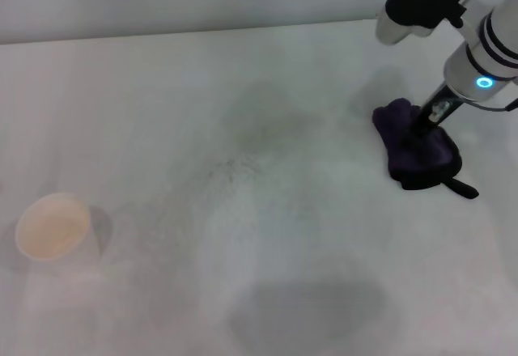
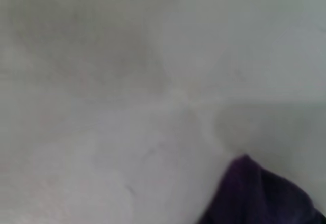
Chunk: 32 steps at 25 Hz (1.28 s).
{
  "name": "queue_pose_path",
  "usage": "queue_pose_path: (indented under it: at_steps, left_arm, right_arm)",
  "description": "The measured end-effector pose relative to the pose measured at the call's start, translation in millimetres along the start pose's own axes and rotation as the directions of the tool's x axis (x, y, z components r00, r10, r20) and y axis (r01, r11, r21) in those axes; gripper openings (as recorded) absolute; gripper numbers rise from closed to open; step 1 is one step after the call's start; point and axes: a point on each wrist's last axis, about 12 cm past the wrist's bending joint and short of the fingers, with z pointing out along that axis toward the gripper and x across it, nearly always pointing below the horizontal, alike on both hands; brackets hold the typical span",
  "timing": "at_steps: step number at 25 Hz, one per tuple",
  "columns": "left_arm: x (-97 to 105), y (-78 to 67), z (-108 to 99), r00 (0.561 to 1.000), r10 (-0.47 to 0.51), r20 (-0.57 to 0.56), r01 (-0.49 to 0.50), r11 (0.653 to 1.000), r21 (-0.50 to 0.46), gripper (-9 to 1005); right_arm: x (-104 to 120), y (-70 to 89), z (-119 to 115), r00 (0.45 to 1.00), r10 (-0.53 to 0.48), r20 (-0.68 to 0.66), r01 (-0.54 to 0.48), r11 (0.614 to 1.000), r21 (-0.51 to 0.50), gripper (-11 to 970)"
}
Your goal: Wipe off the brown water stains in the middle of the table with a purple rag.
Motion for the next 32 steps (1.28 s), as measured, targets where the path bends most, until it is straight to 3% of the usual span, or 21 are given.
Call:
queue_pose_path:
  at_steps: [4, 10, 15, 20, 25, 32]
  left_arm:
    - [-1, -0.3, 2, 1.000, 0.003, 0.004, -0.003, 1.000, 0.005, 892]
    - [-2, -1.8, 6, 1.000, 0.002, 0.008, -0.003, 1.000, 0.018, 892]
    - [-3, -4.9, 12, 1.000, -0.001, 0.020, 0.001, 1.000, 0.029, 892]
    - [-5, -10.3, 18, 0.999, -0.017, 0.033, 0.015, 0.999, 0.042, 892]
    - [-8, -14.8, 26, 0.998, -0.029, 0.049, 0.027, 0.998, 0.052, 892]
    - [-8, -20.1, 30, 0.997, -0.047, 0.053, 0.044, 0.998, 0.052, 892]
  right_arm:
    - [-2, -7.2, -12, 0.996, 0.039, 0.079, -0.035, 0.998, -0.047, 359]
    - [14, -38.9, -34, 0.964, 0.140, 0.224, -0.147, 0.989, 0.015, 386]
    - [41, -63.2, -37, 0.904, 0.229, 0.361, -0.263, 0.964, 0.047, 386]
    - [74, -71.6, -25, 0.830, 0.267, 0.490, -0.322, 0.946, 0.031, 387]
    - [108, -76.9, -10, 0.700, 0.311, 0.642, -0.414, 0.910, 0.010, 387]
    - [158, -75.4, 7, 0.459, 0.362, 0.812, -0.513, 0.854, -0.090, 387]
